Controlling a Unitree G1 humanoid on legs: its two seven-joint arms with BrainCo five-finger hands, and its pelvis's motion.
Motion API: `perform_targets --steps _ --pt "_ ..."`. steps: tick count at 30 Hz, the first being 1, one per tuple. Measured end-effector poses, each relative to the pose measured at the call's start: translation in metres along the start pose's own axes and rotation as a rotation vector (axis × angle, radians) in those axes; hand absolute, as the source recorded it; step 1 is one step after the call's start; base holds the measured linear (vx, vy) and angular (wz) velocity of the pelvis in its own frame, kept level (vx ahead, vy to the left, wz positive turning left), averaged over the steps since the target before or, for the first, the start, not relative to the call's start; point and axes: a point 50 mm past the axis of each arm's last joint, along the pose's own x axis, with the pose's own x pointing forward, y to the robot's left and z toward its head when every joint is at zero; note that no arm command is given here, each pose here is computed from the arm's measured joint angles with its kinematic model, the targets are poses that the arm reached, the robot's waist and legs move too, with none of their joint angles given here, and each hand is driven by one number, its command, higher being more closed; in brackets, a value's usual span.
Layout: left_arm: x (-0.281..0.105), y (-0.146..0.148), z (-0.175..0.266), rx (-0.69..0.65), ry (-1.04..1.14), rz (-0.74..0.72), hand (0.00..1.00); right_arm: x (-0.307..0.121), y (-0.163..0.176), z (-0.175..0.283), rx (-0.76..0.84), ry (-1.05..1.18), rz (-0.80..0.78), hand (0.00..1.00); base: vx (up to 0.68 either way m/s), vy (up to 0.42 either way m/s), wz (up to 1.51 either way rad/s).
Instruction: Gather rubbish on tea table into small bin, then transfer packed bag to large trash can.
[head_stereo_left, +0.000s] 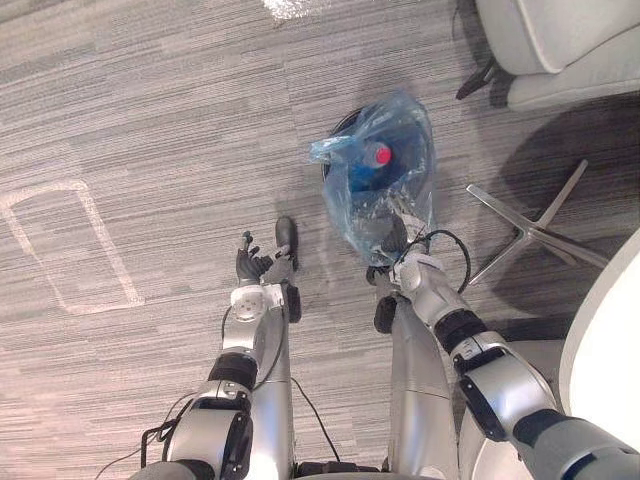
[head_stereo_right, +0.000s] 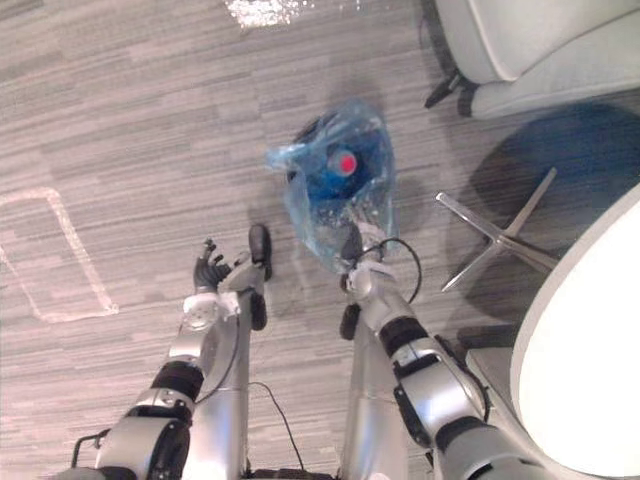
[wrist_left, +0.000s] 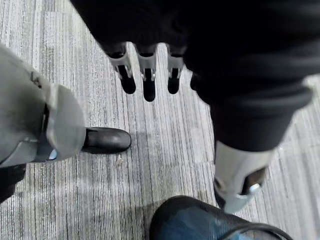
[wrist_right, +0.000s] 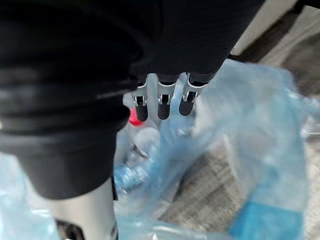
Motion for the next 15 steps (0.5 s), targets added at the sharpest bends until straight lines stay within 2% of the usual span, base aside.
perform_targets --steps 15 --pt "-0.001 -0.006 0.001 -0.044 0.002 0.003 0.00 -0.001 0.008 0.010 0.025 -0.015 0.024 1.00 0.00 -0.001 0.01"
